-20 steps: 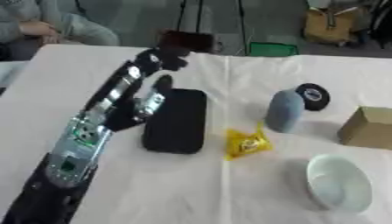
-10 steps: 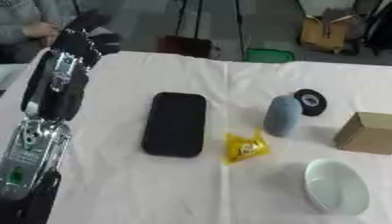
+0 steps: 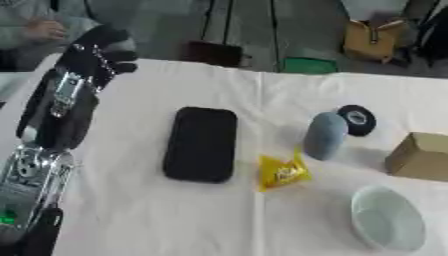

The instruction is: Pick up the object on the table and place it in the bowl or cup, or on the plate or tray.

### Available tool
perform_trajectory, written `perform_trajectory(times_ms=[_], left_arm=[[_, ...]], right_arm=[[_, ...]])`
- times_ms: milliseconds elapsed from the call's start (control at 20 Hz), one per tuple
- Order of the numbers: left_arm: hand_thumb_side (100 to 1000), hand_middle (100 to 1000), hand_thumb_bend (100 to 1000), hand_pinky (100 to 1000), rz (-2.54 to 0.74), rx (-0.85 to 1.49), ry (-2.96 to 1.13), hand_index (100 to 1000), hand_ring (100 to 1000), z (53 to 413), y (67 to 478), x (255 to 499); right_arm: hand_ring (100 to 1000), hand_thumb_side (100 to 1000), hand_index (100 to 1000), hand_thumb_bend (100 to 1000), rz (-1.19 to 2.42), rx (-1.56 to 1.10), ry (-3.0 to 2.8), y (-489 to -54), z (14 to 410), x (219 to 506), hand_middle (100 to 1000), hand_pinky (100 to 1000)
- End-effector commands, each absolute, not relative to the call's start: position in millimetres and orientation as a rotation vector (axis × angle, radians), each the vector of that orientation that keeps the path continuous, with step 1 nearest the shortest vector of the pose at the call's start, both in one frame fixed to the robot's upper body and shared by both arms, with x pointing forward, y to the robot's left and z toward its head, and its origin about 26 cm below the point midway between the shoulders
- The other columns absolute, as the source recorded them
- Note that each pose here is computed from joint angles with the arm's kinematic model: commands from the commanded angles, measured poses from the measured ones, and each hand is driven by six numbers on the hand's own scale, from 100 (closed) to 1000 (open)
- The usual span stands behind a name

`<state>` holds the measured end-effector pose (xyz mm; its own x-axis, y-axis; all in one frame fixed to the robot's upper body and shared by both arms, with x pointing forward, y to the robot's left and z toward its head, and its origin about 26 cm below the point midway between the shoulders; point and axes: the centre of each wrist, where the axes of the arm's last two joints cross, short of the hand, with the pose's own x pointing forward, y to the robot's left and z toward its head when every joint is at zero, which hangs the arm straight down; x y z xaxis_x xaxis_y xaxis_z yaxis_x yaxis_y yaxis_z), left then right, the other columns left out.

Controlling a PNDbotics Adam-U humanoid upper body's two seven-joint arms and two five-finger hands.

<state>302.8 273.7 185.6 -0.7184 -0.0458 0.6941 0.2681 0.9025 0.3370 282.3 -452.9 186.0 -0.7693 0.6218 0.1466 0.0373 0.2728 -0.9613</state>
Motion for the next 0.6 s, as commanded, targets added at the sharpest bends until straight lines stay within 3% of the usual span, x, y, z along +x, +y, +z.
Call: perform_trajectory(times_ms=[50,600], left_arm=[[809,844,142,819,-0.587,-0.189,-2.348,941,800,195,269,302],[813,843,146,818,-0.619,-0.273,-2.354,941,801,195,263,300]], right_arm=[[782,392,883,222,1.670,-0.684,-1.932,-477,193,286,887,775],[816,391,917,227,1.657,-0.790,-1.855,-497,175,295,907,828]])
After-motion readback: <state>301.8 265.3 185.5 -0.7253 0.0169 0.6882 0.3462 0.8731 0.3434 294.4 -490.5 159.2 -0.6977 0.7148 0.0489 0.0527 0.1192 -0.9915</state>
